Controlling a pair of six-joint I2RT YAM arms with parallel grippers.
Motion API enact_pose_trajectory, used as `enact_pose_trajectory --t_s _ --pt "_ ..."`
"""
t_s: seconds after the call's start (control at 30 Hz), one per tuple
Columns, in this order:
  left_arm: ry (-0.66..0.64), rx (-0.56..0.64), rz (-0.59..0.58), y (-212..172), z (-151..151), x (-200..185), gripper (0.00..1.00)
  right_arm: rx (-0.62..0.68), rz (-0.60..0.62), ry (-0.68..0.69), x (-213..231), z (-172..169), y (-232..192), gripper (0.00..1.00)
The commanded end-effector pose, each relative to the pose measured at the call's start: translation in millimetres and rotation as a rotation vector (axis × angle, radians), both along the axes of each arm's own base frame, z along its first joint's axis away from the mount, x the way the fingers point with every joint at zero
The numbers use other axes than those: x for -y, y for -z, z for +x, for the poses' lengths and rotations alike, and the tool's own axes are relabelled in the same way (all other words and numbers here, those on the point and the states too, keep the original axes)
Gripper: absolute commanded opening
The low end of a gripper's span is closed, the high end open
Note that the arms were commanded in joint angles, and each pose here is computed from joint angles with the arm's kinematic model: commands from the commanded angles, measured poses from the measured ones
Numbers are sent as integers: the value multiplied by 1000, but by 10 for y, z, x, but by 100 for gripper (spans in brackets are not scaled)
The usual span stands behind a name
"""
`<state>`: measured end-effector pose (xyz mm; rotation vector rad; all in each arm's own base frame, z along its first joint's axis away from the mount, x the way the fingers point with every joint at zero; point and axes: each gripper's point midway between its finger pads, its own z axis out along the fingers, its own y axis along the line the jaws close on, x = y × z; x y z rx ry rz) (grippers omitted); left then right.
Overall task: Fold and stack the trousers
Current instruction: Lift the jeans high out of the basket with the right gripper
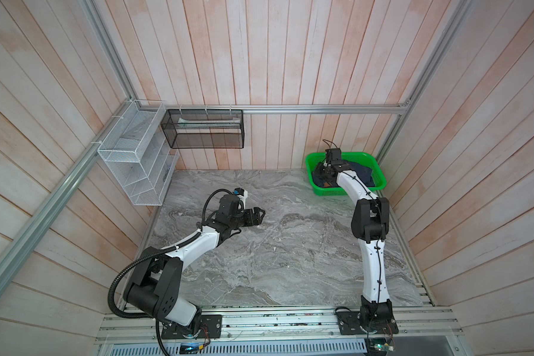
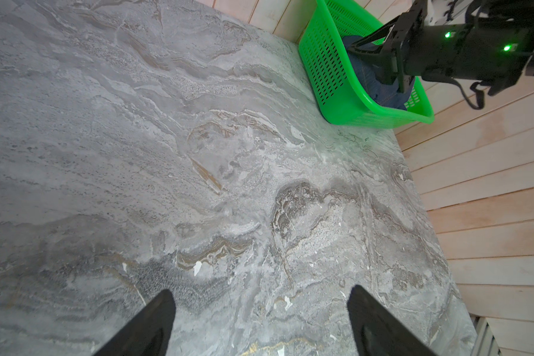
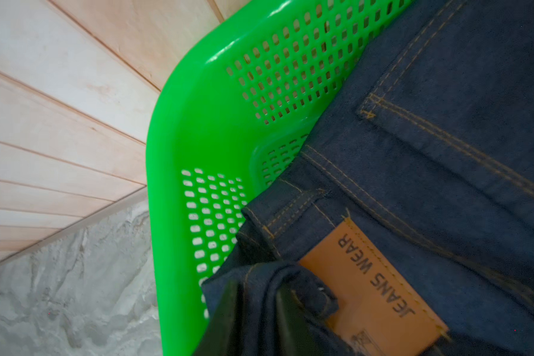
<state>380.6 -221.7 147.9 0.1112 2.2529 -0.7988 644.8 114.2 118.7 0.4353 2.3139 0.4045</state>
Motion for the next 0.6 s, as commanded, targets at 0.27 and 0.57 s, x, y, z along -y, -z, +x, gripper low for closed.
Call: enact_pose_trajectory --t_s 0.27,0.57 --pt "7 71 6 -265 -14 -17 90 388 -14 -48 -114 -191 -2014 0" --pt "8 132 -44 -573 -174 -46 90 1000 -67 -141 -230 -1348 -4604 0"
